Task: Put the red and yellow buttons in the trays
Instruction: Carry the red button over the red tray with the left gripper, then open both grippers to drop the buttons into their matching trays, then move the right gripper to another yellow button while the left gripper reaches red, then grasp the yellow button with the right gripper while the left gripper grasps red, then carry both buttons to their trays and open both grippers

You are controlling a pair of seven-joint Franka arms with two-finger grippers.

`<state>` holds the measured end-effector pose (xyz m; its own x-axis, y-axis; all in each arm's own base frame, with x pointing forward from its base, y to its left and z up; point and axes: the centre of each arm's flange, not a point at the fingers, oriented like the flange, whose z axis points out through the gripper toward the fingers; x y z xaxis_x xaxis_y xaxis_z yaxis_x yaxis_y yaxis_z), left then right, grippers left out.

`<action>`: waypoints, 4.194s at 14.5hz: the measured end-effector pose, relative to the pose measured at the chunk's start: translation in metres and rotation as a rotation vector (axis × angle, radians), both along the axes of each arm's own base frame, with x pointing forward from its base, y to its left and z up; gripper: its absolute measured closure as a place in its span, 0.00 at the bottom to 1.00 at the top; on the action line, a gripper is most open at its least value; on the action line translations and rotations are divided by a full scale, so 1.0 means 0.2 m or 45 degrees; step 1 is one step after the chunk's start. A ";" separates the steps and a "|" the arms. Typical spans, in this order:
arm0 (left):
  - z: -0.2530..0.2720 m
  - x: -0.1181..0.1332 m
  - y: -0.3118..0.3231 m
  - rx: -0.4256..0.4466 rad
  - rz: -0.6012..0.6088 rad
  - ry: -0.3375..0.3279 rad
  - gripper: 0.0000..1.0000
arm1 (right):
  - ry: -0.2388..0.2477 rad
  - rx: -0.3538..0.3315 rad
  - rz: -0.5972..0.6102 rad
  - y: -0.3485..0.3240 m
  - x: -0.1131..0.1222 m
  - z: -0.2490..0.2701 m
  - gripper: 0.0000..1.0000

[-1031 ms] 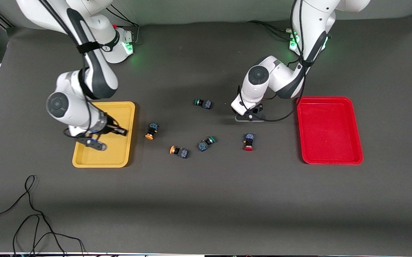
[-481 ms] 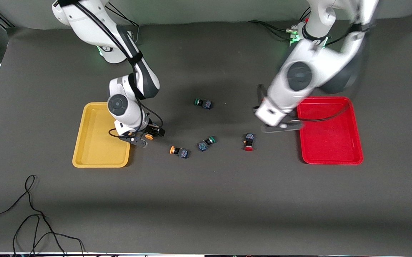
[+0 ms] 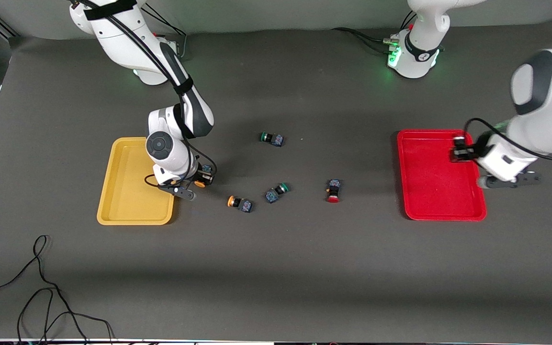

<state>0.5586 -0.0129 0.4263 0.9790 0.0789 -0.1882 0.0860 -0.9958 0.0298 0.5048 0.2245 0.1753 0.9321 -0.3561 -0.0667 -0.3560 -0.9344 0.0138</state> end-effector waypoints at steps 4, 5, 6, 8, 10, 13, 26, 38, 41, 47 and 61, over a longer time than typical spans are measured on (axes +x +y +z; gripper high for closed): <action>-0.55 -0.09 -0.01 0.007 -0.050 -0.106 0.59 | 0.083 0.028 0.026 -0.27 0.10 0.27 0.67; -0.70 -0.13 -0.01 0.004 -0.057 -0.126 0.59 | 0.092 0.048 0.056 -0.44 0.14 0.37 0.67; -0.83 -0.16 -0.02 -0.003 -0.060 -0.138 0.59 | 0.096 0.067 0.078 -0.62 0.17 0.45 0.67; -1.02 -0.19 -0.03 -0.011 -0.074 -0.137 0.59 | 0.096 0.090 0.083 -0.89 0.18 0.52 0.63; -1.10 -0.19 -0.03 0.000 -0.112 -0.128 0.53 | 0.102 0.088 0.085 -0.89 0.18 0.51 0.43; -1.00 -0.13 -0.01 0.016 -0.118 -0.126 0.29 | 0.057 0.068 0.006 -0.56 0.22 0.58 0.16; 0.10 0.16 -0.60 0.065 0.018 -0.163 0.00 | -0.176 0.069 -0.185 0.66 0.50 0.10 0.00; -0.93 0.02 -1.63 0.028 -0.001 -0.213 0.00 | -0.110 0.016 -0.064 0.69 0.48 0.11 0.00; -1.14 -0.01 -1.65 0.034 -0.015 -0.163 0.00 | -0.104 0.011 -0.048 0.72 0.46 0.11 0.00; -1.15 -0.02 -1.67 0.034 -0.010 -0.162 0.49 | -0.088 -0.047 -0.004 0.73 0.42 0.03 0.00; 0.07 0.20 -1.30 0.102 0.176 -0.092 0.67 | -0.066 -0.095 0.012 0.69 0.44 0.04 0.21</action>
<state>0.5978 -0.2728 0.4407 0.9685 0.2258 -0.1051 0.2230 -0.9741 -0.0381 0.5930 0.3618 0.1825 0.9368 -0.3499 0.0081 -0.3496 -0.9346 0.0652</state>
